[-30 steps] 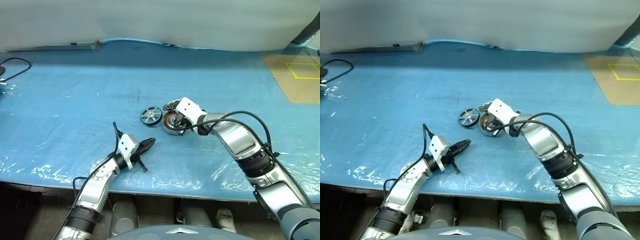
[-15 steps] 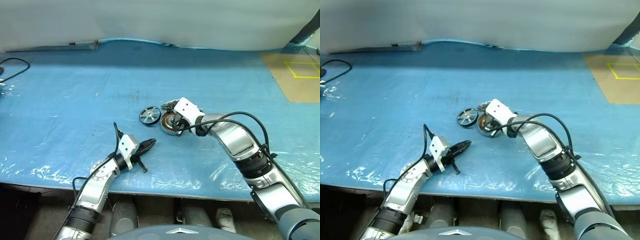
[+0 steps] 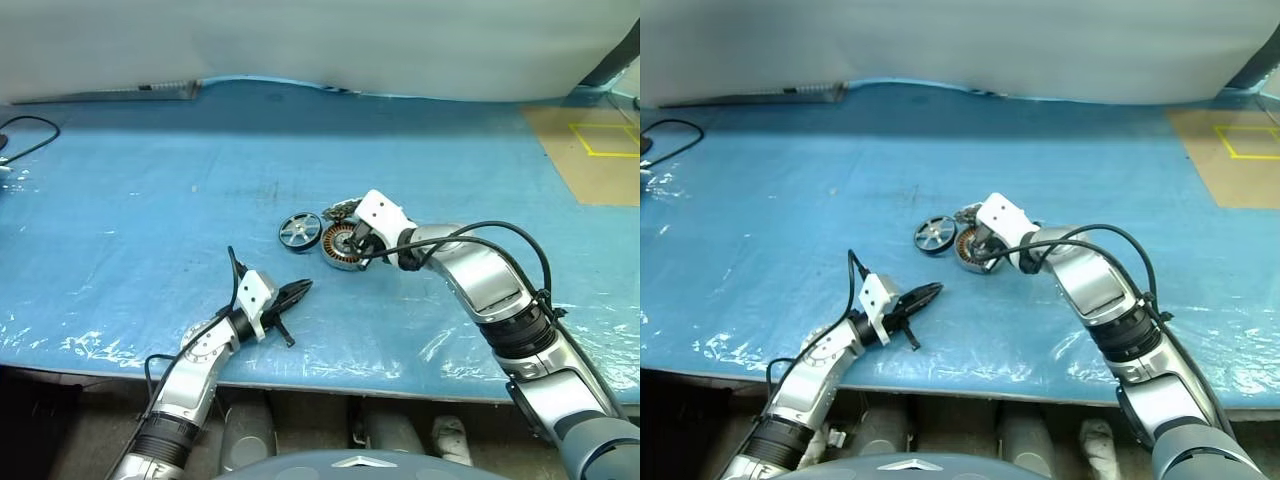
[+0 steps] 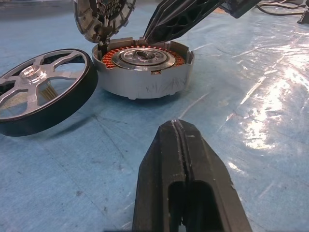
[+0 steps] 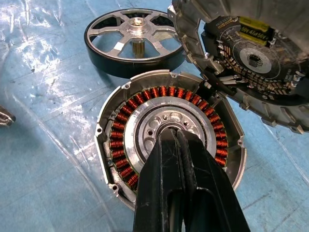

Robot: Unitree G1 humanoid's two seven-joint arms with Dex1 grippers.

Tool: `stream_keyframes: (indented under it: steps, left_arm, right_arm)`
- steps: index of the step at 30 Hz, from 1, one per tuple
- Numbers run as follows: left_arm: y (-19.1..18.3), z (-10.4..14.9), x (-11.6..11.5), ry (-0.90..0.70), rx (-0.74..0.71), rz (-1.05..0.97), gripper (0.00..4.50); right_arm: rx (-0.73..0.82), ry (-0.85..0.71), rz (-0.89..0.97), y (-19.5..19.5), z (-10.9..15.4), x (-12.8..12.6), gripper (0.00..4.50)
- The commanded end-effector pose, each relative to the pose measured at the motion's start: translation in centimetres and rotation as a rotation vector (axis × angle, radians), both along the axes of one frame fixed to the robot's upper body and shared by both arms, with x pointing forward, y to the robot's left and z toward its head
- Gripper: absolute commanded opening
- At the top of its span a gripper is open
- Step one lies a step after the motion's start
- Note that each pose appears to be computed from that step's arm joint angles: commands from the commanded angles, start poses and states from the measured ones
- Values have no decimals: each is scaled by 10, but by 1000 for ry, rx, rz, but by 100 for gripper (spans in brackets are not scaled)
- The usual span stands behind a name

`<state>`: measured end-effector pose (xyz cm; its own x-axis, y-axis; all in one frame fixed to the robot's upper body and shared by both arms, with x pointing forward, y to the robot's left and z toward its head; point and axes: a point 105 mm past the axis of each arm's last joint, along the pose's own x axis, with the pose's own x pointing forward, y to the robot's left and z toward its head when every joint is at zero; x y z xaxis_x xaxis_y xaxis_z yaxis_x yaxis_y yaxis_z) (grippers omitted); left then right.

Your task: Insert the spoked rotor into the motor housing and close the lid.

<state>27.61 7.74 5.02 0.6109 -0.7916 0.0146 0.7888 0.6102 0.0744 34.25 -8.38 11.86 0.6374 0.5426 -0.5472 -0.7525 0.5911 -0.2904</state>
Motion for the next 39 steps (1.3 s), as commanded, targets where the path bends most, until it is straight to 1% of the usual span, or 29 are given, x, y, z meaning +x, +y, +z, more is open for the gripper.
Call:
stream_keyframes:
  steps: [1,9,17,20,25,27,31,33,39]
  left_arm:
    - [-4,9,-2,-31,-13,-12,0]
    - [-4,11,-1,-32,-10,-14,0]
    - [-3,10,-1,-30,-6,-15,0]
    - [-2,11,-1,-32,-10,-11,0]
    - [11,22,4,-35,-19,24,0]
    - [20,29,9,-8,-25,41,0]
    - [39,45,26,4,-19,73,0]
    - [50,48,38,12,13,100,0]
    - [65,50,70,144,4,51,0]
  right_arm:
    - [39,-31,-20,1,3,6,4]
    - [54,-30,-33,3,-5,9,4]
    - [62,-35,-38,1,-3,11,4]
    - [112,-23,-22,2,7,6,4]
    - [276,-61,71,5,36,-6,4]
    - [292,-96,111,4,41,-12,4]
    - [270,-152,152,5,35,-22,4]
    - [282,-170,153,5,31,-25,4]
    - [317,-240,123,-5,8,-35,4]
